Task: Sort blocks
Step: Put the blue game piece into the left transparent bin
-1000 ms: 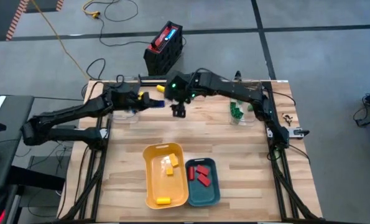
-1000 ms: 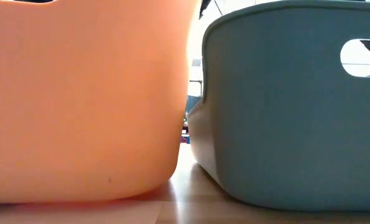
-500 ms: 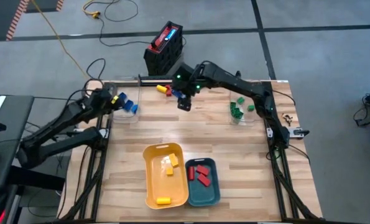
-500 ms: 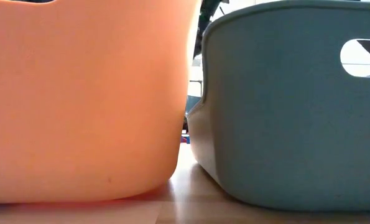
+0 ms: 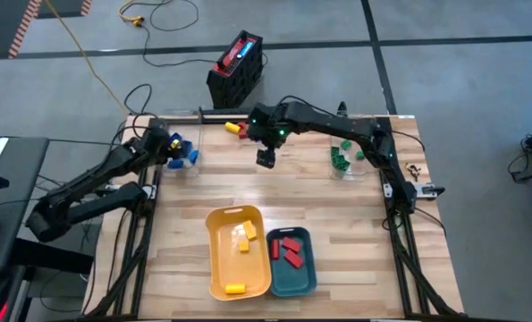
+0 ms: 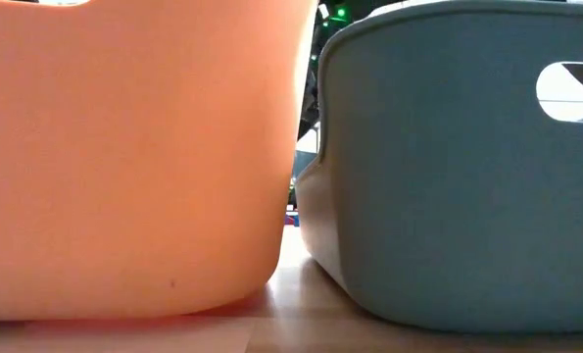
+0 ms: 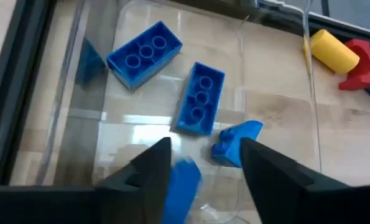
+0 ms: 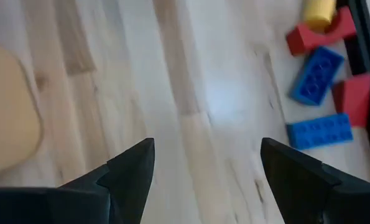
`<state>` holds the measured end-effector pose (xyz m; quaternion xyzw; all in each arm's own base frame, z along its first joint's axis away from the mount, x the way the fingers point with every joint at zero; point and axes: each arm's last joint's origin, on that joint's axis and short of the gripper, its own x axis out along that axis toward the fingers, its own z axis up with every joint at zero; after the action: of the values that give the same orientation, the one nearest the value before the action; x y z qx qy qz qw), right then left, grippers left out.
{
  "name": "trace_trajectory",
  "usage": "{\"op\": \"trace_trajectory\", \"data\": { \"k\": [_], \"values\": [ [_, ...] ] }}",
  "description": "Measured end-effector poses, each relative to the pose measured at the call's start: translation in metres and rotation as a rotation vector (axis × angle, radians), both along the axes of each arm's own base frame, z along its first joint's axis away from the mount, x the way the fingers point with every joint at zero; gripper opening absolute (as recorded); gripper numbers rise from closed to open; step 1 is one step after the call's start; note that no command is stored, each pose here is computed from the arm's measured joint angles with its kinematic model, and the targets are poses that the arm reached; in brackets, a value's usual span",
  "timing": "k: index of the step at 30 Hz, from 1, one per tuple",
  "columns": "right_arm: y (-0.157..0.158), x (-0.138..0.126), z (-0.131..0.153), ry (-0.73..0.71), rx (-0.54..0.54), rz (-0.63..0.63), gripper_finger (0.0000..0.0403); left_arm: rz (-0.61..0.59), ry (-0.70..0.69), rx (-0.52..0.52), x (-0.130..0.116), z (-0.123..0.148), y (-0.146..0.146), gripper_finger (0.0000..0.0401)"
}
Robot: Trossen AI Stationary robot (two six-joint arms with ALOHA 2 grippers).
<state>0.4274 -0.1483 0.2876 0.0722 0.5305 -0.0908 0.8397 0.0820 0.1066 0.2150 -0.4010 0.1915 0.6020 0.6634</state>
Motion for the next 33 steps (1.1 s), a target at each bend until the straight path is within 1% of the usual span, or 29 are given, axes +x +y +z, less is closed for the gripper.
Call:
{"op": "trace_trajectory", "data": {
  "k": [3, 6, 9, 12, 15, 19, 23, 26, 29, 31, 33],
  "values": [
    [-0.002, 0.002, 0.001, -0.036, -0.010, -0.001, 0.0292, -0.016, 0.000, 0.007, -0.001, 0.005, 0.001, 0.0215],
    [-0.018, 0.002, 0.004, -0.094, -0.030, -0.039, 0.0285, -0.058, -0.012, 0.040, -0.001, 0.018, 0.002, 0.0233],
    [-0.040, -0.002, 0.007, -0.152, -0.042, -0.110, 0.0282, -0.113, -0.023, 0.110, 0.000, 0.040, 0.002, 0.0238],
    [-0.060, -0.007, 0.008, -0.200, -0.045, -0.183, 0.0282, -0.126, -0.047, 0.170, -0.001, 0.059, 0.001, 0.0238],
    [-0.070, -0.009, -0.002, -0.244, -0.047, -0.238, 0.0282, -0.131, -0.063, 0.201, -0.003, 0.071, -0.002, 0.0236],
    [-0.062, -0.013, -0.027, -0.248, -0.027, -0.262, 0.0282, -0.132, -0.088, 0.185, -0.005, 0.073, -0.005, 0.0235],
    [-0.046, -0.026, -0.051, -0.247, -0.005, -0.304, 0.0281, -0.167, -0.107, 0.155, -0.003, 0.071, -0.006, 0.0235],
    [-0.040, -0.038, -0.055, -0.291, -0.026, -0.369, 0.0281, -0.188, -0.118, 0.149, -0.002, 0.071, -0.007, 0.0235],
    [-0.039, -0.047, -0.059, -0.372, -0.043, -0.419, 0.0281, -0.202, -0.123, 0.155, 0.000, 0.072, -0.008, 0.0235],
    [-0.041, -0.051, -0.068, -0.398, -0.048, -0.444, 0.0281, -0.216, -0.124, 0.166, 0.002, 0.073, -0.007, 0.0235],
    [-0.046, -0.053, -0.079, -0.415, -0.025, -0.496, 0.0281, -0.227, -0.122, 0.175, 0.005, 0.073, -0.004, 0.0235]
  ]
}}
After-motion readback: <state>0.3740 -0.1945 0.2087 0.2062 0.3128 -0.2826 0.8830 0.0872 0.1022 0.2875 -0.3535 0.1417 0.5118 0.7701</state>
